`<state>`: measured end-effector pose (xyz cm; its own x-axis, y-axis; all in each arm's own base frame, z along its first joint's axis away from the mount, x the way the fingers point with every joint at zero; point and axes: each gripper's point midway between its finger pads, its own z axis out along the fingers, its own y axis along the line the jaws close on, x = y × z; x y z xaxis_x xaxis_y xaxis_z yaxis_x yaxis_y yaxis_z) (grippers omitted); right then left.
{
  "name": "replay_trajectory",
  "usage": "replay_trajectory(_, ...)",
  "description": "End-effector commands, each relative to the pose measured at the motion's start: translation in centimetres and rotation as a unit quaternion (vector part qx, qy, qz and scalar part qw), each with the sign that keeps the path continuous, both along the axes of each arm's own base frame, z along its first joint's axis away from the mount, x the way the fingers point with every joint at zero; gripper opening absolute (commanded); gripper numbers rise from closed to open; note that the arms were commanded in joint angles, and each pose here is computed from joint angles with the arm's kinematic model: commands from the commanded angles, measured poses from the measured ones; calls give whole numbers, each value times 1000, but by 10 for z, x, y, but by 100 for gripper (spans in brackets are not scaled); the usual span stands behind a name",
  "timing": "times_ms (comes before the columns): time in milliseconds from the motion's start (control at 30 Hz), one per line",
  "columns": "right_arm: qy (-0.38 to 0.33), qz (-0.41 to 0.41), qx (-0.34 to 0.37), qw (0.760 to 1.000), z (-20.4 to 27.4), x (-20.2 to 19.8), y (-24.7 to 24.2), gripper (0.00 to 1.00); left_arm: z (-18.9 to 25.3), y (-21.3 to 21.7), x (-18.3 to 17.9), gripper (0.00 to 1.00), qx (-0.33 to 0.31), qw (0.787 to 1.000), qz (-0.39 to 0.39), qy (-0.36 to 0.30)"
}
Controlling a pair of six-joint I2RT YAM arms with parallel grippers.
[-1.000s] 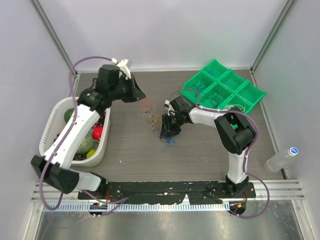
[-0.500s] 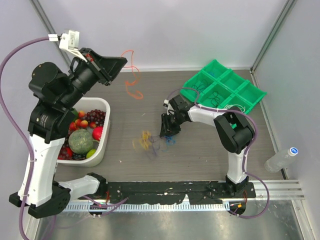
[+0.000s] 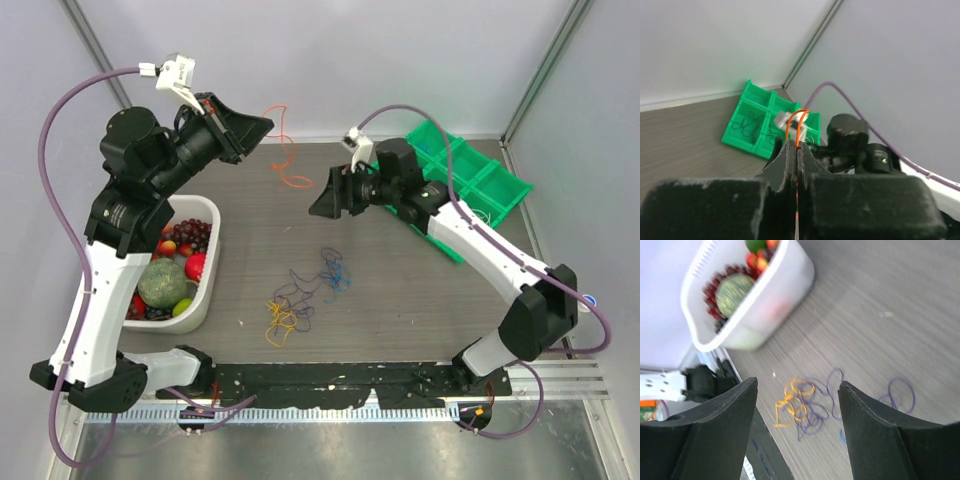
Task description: Untangle the cables
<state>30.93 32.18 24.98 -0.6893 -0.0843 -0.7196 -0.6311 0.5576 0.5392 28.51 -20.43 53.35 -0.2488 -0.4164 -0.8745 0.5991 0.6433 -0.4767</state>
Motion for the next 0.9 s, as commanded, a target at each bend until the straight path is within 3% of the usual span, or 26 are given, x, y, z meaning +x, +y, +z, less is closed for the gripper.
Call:
replay_trajectory(0, -46, -30, 120, 991, 80, 21, -8, 71, -12, -6, 3, 0, -6, 1000, -10, 27)
replay_trajectory(100, -83, 0, 198, 977, 128, 16, -8, 71, -33, -12, 11, 0, -2, 997, -13, 71)
replay_trajectory(300, -128, -6, 225, 966, 169, 9, -15, 72, -68, -28, 13, 0, 11, 989, -49, 140)
replay_trajectory(867, -134, 54, 233, 962, 175, -17, 10, 72, -93, -47, 7, 0, -20, 974, -103, 200)
